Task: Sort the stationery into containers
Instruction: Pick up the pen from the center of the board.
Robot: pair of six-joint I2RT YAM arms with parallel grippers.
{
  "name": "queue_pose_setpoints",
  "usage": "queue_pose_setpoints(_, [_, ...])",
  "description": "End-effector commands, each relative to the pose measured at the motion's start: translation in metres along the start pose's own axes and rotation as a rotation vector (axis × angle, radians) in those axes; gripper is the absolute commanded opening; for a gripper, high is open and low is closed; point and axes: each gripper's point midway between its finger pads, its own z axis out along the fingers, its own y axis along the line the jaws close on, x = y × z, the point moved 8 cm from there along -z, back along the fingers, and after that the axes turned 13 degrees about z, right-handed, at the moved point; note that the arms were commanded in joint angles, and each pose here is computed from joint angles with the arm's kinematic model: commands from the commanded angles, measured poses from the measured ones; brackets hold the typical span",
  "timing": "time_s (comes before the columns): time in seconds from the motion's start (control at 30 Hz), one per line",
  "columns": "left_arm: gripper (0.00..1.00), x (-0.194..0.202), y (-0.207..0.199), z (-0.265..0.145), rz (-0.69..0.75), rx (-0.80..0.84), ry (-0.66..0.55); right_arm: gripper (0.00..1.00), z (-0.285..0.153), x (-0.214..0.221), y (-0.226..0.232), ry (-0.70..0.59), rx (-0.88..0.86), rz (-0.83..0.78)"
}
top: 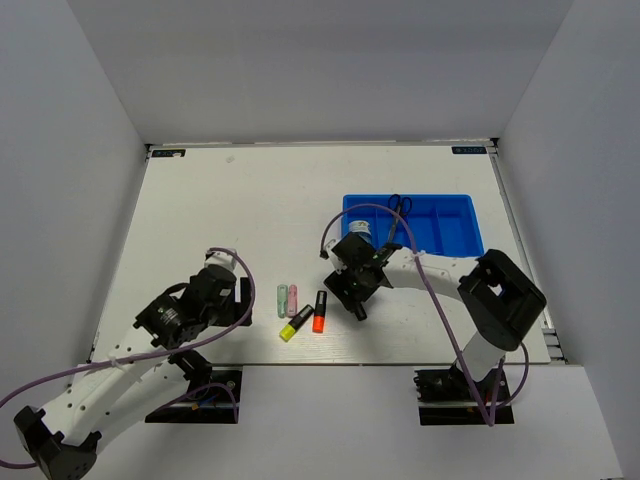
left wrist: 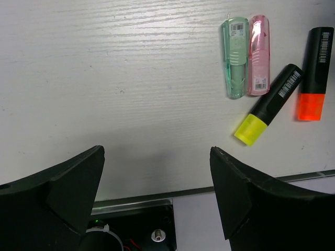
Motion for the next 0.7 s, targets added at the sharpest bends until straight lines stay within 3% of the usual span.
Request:
queue_pose_setpoints(0.0, [0.92, 0.002, 0.003, -0.001, -0.015, -0.014, -0.012, 0.7, 0.009, -0.015, 0.005, -0.042, 0.019, 0.02])
queue_pose_setpoints(0.33, [0.92, 0.012, 0.006, -0.001, -0.033, -0.013, -0.031, 0.51, 0.027, 0.015, 0.012, 0.084, 0.061, -0.041])
queue_pose_setpoints(0.67, [0.92, 0.016, 0.004, -0.001, -0.042, 0.014, -0.031, 0.12, 0.025, 0.024, 0.015, 0.161, 0.048, -0.134])
